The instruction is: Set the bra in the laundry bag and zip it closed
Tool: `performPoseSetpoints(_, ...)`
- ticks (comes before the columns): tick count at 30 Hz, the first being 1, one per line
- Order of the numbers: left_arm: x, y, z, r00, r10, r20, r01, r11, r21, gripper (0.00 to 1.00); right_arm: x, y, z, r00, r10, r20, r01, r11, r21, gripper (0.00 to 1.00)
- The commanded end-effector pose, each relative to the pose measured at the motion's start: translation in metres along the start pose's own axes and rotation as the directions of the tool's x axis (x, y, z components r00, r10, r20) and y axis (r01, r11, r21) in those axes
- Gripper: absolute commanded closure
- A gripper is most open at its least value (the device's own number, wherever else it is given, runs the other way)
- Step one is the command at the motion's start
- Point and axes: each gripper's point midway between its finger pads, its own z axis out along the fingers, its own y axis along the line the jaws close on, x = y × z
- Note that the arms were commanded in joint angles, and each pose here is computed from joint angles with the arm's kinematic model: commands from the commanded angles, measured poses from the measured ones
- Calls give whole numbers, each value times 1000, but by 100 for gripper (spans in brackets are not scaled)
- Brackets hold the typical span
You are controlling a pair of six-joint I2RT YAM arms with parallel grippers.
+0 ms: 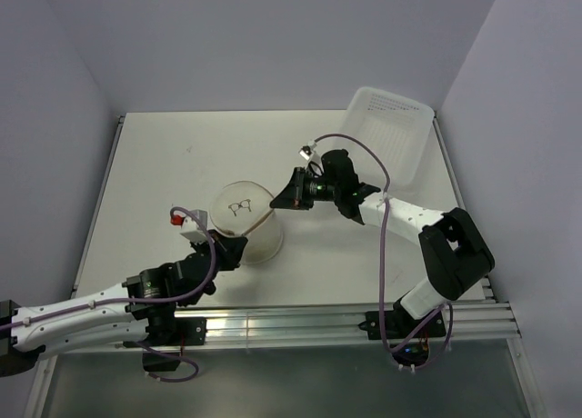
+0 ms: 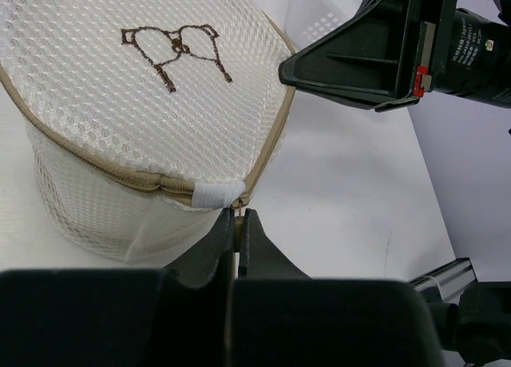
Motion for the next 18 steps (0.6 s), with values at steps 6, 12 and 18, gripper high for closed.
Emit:
performPoseSetpoints(6, -12, 0, 0, 995, 93, 23, -92, 995, -44, 62, -57, -31, -11, 972, -123, 199, 91, 982, 165, 93)
performPoseSetpoints(12, -87, -36, -22, 985, 74, 156, -72, 997, -18, 6, -60, -20, -22, 972, -170, 165, 126, 961, 248, 3)
performPoseSetpoints(18, -130, -52, -44, 978, 51, 201, -55, 998, 11, 1, -74, 25, -72, 915, -293, 277, 212, 934, 287, 0)
